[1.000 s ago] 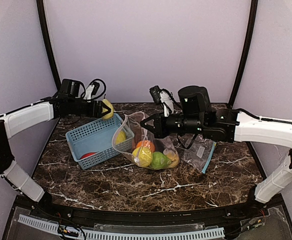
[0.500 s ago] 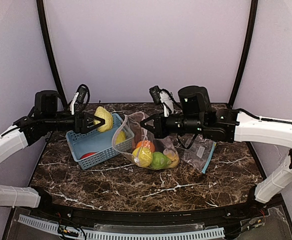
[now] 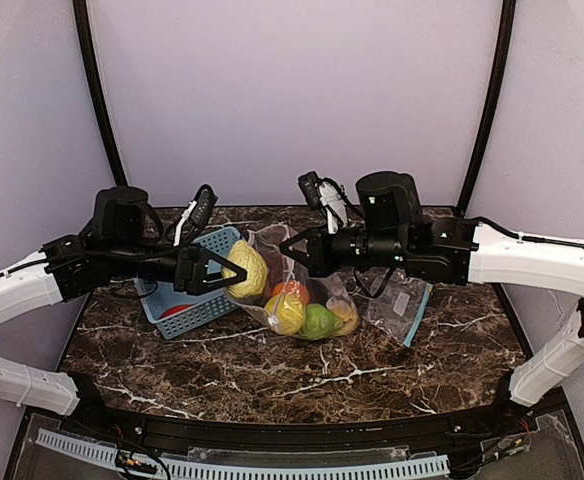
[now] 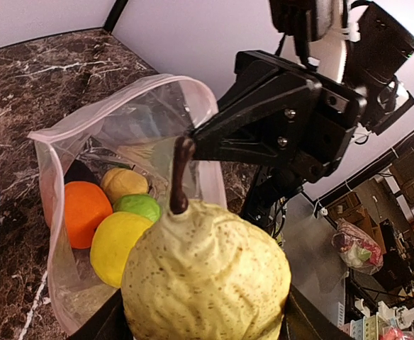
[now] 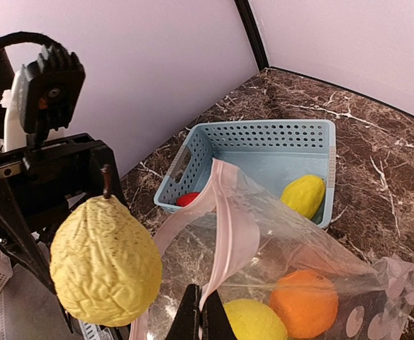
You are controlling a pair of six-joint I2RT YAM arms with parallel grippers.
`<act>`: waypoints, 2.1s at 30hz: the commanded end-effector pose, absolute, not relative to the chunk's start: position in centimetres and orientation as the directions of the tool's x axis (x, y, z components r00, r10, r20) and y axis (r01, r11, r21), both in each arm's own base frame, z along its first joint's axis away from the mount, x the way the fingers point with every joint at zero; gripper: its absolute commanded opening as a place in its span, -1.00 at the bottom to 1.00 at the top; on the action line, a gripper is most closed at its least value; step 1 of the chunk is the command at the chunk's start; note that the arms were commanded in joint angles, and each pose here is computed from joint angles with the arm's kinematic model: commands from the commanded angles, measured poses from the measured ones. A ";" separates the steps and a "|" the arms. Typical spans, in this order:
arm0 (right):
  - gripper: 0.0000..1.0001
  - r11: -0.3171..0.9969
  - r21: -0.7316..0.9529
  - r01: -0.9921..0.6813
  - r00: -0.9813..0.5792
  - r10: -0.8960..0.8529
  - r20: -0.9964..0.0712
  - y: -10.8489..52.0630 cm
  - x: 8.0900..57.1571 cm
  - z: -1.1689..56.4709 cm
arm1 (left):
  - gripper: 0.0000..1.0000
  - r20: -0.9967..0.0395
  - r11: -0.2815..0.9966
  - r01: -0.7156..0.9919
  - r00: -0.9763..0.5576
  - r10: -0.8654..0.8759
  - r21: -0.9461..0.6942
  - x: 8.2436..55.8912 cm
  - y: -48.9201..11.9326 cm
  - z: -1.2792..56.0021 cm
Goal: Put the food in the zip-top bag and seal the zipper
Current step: Place the fake fruit in the zipper food storage bag, then adjust the zipper food storage bag at the center of the board.
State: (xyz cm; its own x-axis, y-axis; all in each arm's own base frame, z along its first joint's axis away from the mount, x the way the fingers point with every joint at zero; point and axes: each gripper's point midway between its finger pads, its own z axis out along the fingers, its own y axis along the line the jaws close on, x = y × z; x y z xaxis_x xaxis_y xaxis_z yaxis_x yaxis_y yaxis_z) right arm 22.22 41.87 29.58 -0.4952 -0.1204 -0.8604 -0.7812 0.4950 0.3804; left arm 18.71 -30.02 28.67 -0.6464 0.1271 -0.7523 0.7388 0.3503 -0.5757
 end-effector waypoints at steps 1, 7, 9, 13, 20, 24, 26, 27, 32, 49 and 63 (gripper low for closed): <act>-1.00 0.464 0.385 -0.798 -0.466 -0.069 -0.882 41.9 21.9 31.7 | 0.27 -0.714 0.439 0.692 -0.685 0.149 -0.573 20.3 -30.3 27.3; -1.00 0.468 0.387 -0.795 -0.468 -0.065 -0.881 41.6 21.9 31.6 | 0.27 -0.701 0.463 0.694 -0.686 0.194 -0.551 21.3 -31.3 26.8; -1.00 0.468 0.386 -0.795 -0.466 -0.064 -0.882 41.5 21.9 31.6 | 0.30 -0.694 0.459 0.695 -0.690 0.207 -0.554 21.5 -31.9 26.7; -1.00 0.465 0.383 -0.798 -0.463 -0.065 -0.884 41.6 21.9 31.7 | 0.34 -0.670 0.480 0.691 -0.698 0.252 -0.540 22.1 -33.0 25.7; -1.00 0.465 0.381 -0.799 -0.459 -0.062 -0.886 41.6 21.9 31.9 | 0.40 -0.651 0.558 0.669 -0.707 0.275 -0.491 24.0 -33.6 24.4; -1.00 0.466 0.383 -0.797 -0.462 -0.063 -0.885 41.7 21.9 31.7 | 0.53 -0.667 0.559 0.660 -0.707 0.236 -0.502 24.7 -34.1 24.6; -1.00 0.465 0.384 -0.797 -0.463 -0.062 -0.884 41.7 21.9 31.7 | 0.64 -0.670 0.546 0.658 -0.709 0.219 -0.518 24.9 -34.5 24.5; -1.00 0.464 0.384 -0.798 -0.461 -0.061 -0.885 41.7 21.9 31.8 | 0.68 -0.670 0.545 0.657 -0.710 0.215 -0.521 25.0 -34.6 24.5; -1.00 0.476 0.377 -0.795 -0.456 -0.059 -0.888 41.4 22.0 31.9 | 0.77 -0.687 0.557 0.657 -0.699 0.199 -0.507 25.0 -34.1 25.0; -1.00 0.493 0.382 -0.782 -0.465 -0.053 -0.884 41.3 22.3 31.4 | 0.78 -0.677 0.640 0.544 -0.734 0.050 -0.543 21.7 -27.5 27.0; -1.00 0.483 0.391 -0.783 -0.471 -0.051 -0.881 41.5 22.2 31.5 | -0.07 -0.547 0.654 0.410 -0.837 -0.007 -0.636 21.1 -26.9 21.4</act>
State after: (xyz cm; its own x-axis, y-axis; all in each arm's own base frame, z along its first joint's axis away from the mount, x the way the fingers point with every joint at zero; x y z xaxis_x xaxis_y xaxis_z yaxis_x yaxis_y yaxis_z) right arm 22.28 41.42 29.49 -0.4983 -0.1049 -0.8606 -0.7713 0.5071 0.3847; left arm 20.90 -26.64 21.53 -0.8275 0.0238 -0.5610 0.4277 0.6740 -0.6023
